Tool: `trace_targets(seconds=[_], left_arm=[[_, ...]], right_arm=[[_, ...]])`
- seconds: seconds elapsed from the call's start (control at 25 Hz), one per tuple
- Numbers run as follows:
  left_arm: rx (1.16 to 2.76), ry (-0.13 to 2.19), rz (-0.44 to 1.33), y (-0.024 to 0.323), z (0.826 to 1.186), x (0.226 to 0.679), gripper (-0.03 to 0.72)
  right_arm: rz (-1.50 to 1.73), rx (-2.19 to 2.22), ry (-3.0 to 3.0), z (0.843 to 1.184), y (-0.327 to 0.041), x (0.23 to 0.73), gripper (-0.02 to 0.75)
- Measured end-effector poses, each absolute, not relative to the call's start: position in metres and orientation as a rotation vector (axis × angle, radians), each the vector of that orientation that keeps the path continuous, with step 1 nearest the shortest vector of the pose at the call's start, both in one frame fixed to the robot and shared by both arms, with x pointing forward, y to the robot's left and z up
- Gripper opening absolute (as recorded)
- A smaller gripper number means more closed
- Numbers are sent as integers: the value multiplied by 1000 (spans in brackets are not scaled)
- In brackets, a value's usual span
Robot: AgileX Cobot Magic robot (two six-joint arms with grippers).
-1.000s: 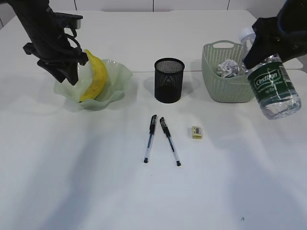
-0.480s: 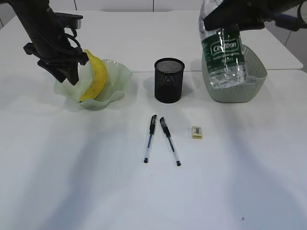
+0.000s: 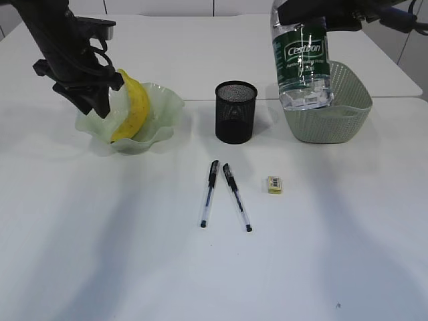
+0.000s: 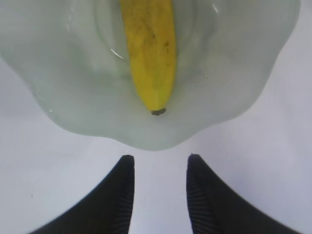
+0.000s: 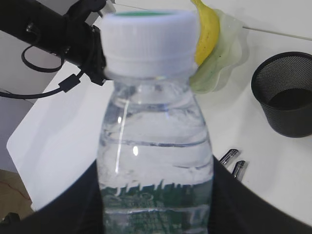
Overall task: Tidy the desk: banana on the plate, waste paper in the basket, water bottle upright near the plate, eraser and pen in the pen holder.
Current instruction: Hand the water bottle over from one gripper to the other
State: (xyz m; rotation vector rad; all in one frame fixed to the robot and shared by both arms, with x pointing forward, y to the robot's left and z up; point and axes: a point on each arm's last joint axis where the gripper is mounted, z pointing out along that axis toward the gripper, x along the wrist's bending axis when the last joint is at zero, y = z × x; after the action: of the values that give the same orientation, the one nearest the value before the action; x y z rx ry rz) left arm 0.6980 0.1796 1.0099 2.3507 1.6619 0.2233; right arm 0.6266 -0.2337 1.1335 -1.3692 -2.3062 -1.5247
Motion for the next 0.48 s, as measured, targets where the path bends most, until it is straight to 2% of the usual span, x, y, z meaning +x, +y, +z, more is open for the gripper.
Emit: trace_targets(seconds=[0.16, 0.48], left_arm=[[2348, 1660, 227, 179, 1010, 698, 244], [2343, 1657, 234, 179, 1010, 699, 244]], right_arm=[[-1557, -1334, -2343, 1134, -234, 628, 359], [-1884, -945, -2450, 1148, -226, 630, 359]])
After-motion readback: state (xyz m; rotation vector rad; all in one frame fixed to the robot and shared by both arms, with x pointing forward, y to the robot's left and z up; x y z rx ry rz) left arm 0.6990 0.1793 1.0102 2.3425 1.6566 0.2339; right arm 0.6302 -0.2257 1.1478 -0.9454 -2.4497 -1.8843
